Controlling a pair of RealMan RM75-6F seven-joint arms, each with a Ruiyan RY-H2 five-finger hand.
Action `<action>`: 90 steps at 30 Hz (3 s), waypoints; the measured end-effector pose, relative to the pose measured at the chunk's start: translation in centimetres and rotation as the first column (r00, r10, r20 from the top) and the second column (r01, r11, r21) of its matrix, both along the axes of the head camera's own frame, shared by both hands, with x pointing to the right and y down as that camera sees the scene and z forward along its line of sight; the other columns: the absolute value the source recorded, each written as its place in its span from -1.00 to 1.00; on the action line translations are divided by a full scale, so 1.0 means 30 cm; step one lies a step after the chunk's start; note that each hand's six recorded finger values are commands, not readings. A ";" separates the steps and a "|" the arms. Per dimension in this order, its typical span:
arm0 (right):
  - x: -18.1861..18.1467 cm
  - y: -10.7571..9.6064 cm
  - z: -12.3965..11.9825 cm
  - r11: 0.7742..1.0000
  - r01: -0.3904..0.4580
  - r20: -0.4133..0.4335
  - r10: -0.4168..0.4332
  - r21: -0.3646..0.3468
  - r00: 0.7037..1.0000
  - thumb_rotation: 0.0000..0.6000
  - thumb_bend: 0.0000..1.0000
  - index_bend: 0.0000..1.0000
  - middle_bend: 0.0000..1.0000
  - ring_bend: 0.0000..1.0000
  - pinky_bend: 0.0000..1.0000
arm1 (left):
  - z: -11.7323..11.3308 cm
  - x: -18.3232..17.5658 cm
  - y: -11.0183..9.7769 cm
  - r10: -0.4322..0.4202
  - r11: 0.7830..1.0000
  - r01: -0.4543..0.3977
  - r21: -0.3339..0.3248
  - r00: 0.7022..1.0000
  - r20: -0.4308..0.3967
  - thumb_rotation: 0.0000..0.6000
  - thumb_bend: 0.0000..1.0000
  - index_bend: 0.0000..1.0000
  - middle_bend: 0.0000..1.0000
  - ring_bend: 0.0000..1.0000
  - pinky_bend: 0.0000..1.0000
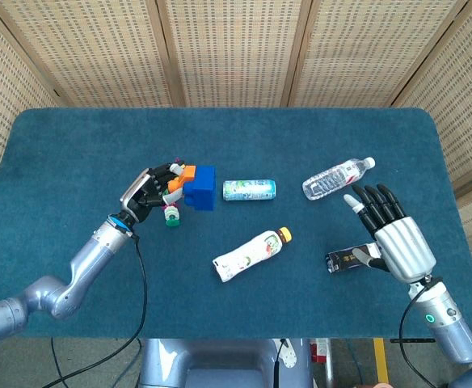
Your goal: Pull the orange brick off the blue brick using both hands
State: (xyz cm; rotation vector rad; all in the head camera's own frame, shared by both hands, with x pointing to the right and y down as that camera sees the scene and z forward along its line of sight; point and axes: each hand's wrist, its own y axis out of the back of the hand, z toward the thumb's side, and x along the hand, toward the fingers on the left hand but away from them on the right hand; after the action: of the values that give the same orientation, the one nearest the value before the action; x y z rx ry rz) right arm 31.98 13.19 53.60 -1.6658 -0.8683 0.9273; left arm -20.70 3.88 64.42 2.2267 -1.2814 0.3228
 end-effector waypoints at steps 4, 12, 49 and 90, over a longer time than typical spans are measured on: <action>-0.056 -0.058 -0.006 0.999 0.043 0.046 -0.043 0.004 0.998 1.00 -1.00 -1.00 -1.00 -1.00 -1.00 | 0.018 0.074 -0.009 0.006 1.000 -0.006 -0.023 1.000 -0.029 1.00 -0.10 0.20 0.08 -1.00 -1.00; -0.195 -0.154 0.005 0.994 0.112 0.193 -0.108 -0.010 0.975 1.00 -1.00 -1.00 -1.00 -1.00 -1.00 | 0.049 0.196 -0.001 -0.016 0.995 0.006 -0.099 0.994 -0.105 1.00 -0.09 0.22 0.09 -1.00 -1.00; -0.542 -0.277 0.113 0.995 0.096 0.309 -0.080 -0.034 0.948 1.00 -1.00 -0.51 -0.53 -1.00 -1.00 | 0.120 0.305 0.043 -0.067 0.981 0.033 -0.190 0.982 -0.175 1.00 -0.07 0.26 0.12 -1.00 -1.00; -0.586 -0.293 0.151 0.998 0.056 0.329 -0.052 -0.003 0.943 1.00 -0.40 0.06 -0.04 -0.89 -1.00 | 0.150 0.300 0.070 -0.070 0.975 0.029 -0.221 0.981 -0.181 1.00 -0.03 0.28 0.13 -1.00 -1.00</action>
State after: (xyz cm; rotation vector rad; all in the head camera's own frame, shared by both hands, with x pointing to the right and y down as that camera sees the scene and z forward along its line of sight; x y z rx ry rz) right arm 14.41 4.40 58.13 -1.8779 -1.0339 0.6254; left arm -11.70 5.99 68.92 1.9862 -1.1411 0.2172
